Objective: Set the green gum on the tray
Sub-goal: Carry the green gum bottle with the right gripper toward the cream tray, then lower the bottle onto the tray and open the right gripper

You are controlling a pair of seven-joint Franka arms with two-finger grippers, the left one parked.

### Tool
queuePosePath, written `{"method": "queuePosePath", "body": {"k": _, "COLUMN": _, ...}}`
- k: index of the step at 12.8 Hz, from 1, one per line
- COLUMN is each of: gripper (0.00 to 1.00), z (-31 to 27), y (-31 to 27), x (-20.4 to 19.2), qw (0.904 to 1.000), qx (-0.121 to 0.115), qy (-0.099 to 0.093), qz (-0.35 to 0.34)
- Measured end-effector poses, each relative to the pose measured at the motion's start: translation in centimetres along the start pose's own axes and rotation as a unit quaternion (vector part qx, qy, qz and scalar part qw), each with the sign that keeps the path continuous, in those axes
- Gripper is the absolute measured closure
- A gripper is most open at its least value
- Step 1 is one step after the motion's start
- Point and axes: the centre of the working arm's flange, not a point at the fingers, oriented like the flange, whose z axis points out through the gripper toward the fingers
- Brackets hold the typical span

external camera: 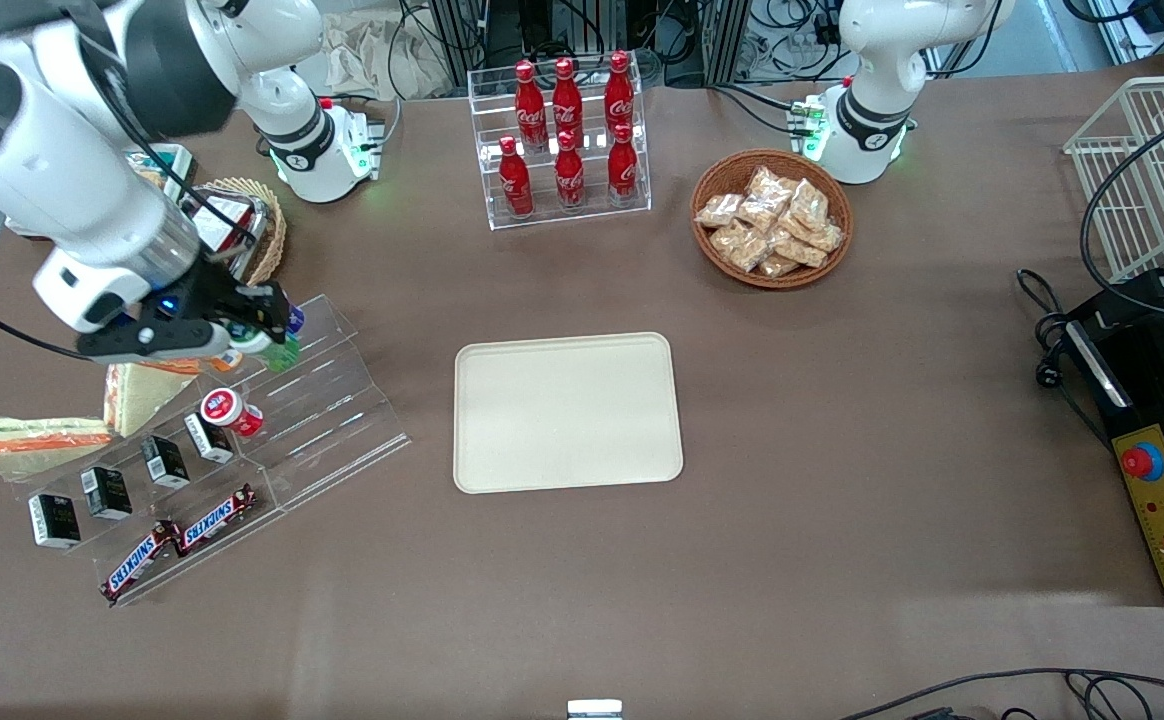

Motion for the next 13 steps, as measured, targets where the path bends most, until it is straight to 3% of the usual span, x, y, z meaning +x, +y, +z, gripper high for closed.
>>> {"method": "queuePosePath", "body": {"k": 4, "gripper": 0.41, "z": 1.1, "y": -7.6, "x": 0.0, "qw": 0.998, "qx": -0.001, "qy": -0.017, "qz": 0.061}}
{"method": "queuePosePath", "body": {"k": 7, "gripper": 0.41, "z": 3.5, "y": -13.7, "x": -0.8, "qw": 0.9956, "qx": 0.0, "qy": -0.016, "qz": 0.093}}
{"method": "queuePosePath", "body": {"k": 13, "gripper": 0.41, "z": 8.3, "y": -17.8, "x": -0.2, "qw": 0.9951, "qx": -0.001, "qy": -0.018, "qz": 0.098}}
